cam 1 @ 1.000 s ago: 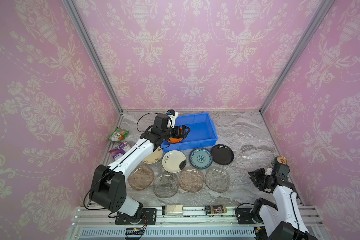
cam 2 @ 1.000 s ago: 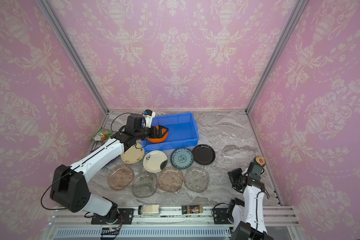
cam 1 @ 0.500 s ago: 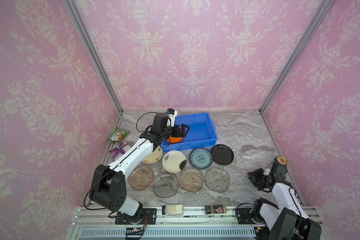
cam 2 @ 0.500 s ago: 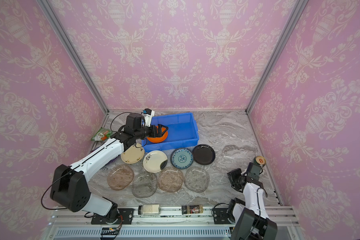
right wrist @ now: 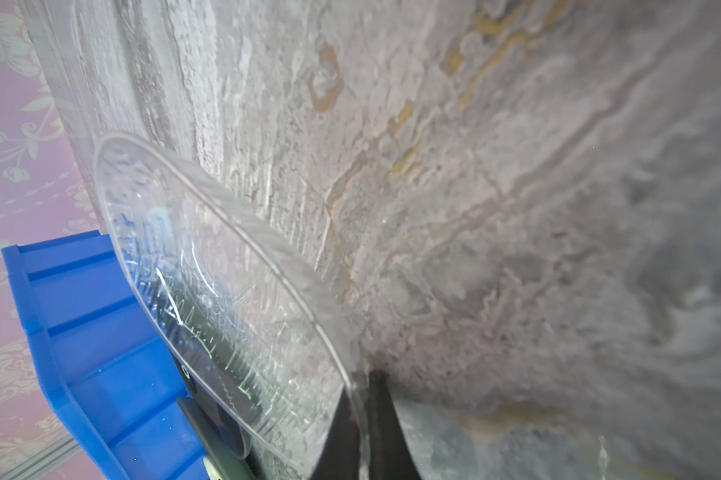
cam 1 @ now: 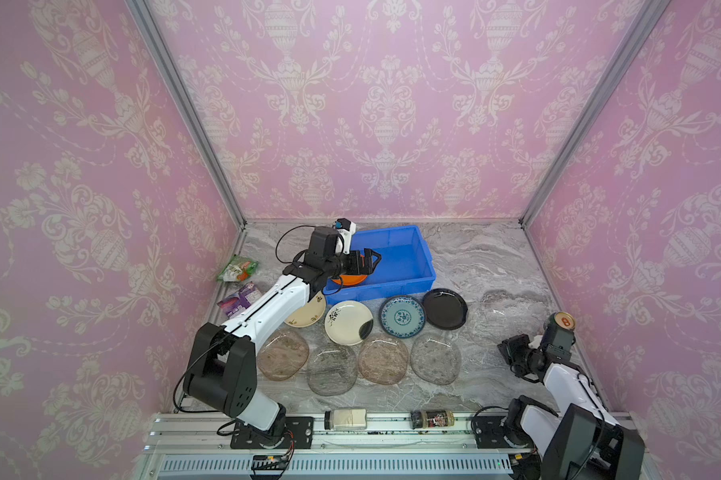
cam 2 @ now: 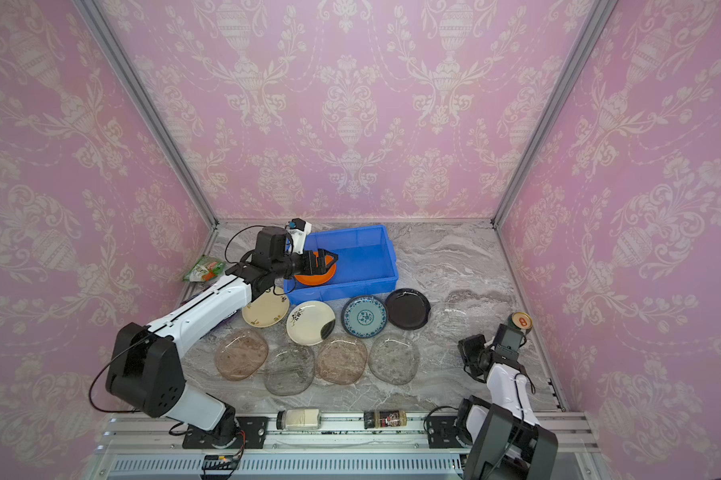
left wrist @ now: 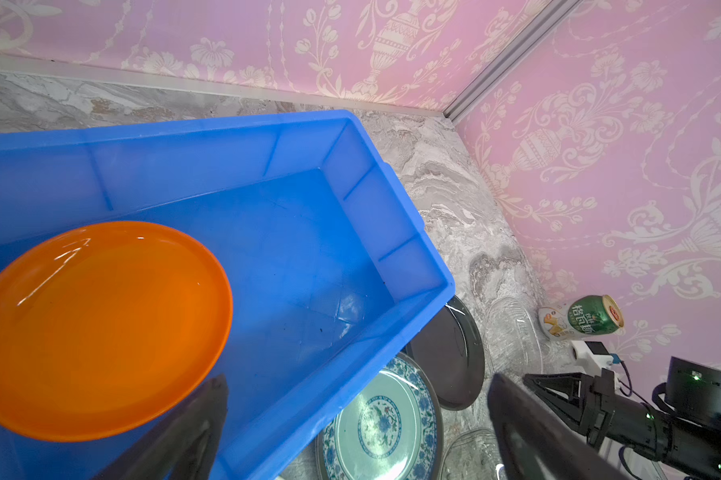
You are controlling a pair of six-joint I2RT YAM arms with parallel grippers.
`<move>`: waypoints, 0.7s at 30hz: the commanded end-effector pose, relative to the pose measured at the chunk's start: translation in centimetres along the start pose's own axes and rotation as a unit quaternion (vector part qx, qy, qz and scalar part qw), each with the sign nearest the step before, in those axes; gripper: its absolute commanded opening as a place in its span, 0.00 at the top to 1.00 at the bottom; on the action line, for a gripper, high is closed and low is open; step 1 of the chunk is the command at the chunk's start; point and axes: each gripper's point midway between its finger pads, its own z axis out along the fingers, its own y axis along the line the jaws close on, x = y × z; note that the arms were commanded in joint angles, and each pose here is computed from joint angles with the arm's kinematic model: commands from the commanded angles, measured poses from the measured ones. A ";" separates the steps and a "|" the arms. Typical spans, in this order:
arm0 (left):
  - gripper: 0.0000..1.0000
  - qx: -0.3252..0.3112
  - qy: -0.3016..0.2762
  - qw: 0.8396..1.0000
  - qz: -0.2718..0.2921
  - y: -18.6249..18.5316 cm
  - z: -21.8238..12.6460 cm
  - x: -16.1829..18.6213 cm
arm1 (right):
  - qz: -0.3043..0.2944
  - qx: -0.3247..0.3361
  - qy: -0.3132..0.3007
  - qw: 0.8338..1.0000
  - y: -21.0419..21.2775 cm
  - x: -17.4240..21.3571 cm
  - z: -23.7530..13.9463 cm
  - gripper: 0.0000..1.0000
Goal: Place the plates into the plastic bin on the countertop
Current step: 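Grip a clear glass plate rim with right gripper while left reaches over bin, then lift the clear glass plate toward the bin and pass it to the left gripper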
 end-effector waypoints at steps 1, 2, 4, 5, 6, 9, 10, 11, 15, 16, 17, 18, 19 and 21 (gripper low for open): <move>0.01 0.008 0.006 1.000 -0.012 0.1 0.2 0.3 | 0.006 0.026 -0.003 1.000 -1.6 0.3 0.2 1.00; 0.01 0.006 0.007 1.000 -0.014 0.2 0.3 0.4 | 0.004 0.026 -0.004 1.000 -1.5 0.2 0.2 1.00; 0.01 0.002 0.006 1.000 -0.016 0.4 0.4 0.4 | -0.002 0.024 -0.011 1.000 -1.2 -0.1 -0.2 1.00; 0.01 -0.004 0.006 1.000 -0.018 0.6 0.4 0.4 | -0.007 0.022 -0.016 1.000 -0.8 -0.3 -0.4 1.00; 0.01 -0.006 0.003 1.000 -0.018 0.7 0.4 0.3 | -0.010 0.024 -0.023 0.999 -0.7 -0.6 -0.7 1.00; 0.01 -0.004 0.003 1.000 -0.014 0.6 0.4 0.3 | -0.031 0.024 -0.047 0.998 0.5 -1.5 -2.2 1.00; 0.01 0.001 0.006 1.000 -0.012 0.4 0.4 0.3 | -0.040 0.018 -0.058 0.997 1.3 -1.9 -2.9 1.00; 0.01 0.005 0.005 1.000 -0.011 0.2 0.3 0.1 | -0.048 0.012 -0.071 0.996 2.0 -2.3 -3.7 1.00; 0.01 0.026 0.003 1.000 -0.009 -0.7 0.1 -0.1 | -0.082 -0.009 -0.119 0.989 4.8 -3.5 -6.9 1.00; 0.01 0.032 0.005 0.999 -0.009 -0.9 0.2 -0.1 | -0.090 -0.017 -0.123 0.988 5.3 -3.5 -7.3 1.00; 0.01 0.039 0.008 0.999 -0.008 -1.3 0.3 0.0 | -0.098 -0.023 -0.128 0.987 6.0 -3.5 -7.9 1.00; 0.01 0.046 0.012 0.999 -0.008 -1.7 0.4 0.1 | -0.108 -0.031 -0.131 0.985 6.7 -3.5 -8.4 1.00; 0.01 0.052 0.015 0.999 -0.006 -2.0 0.5 0.2 | -0.120 -0.041 -0.130 0.983 7.5 -3.3 -8.7 1.00; 0.01 0.063 0.024 0.998 -0.004 -2.6 0.7 0.5 | -0.156 -0.062 -0.107 0.980 10.0 -2.5 -9.0 1.00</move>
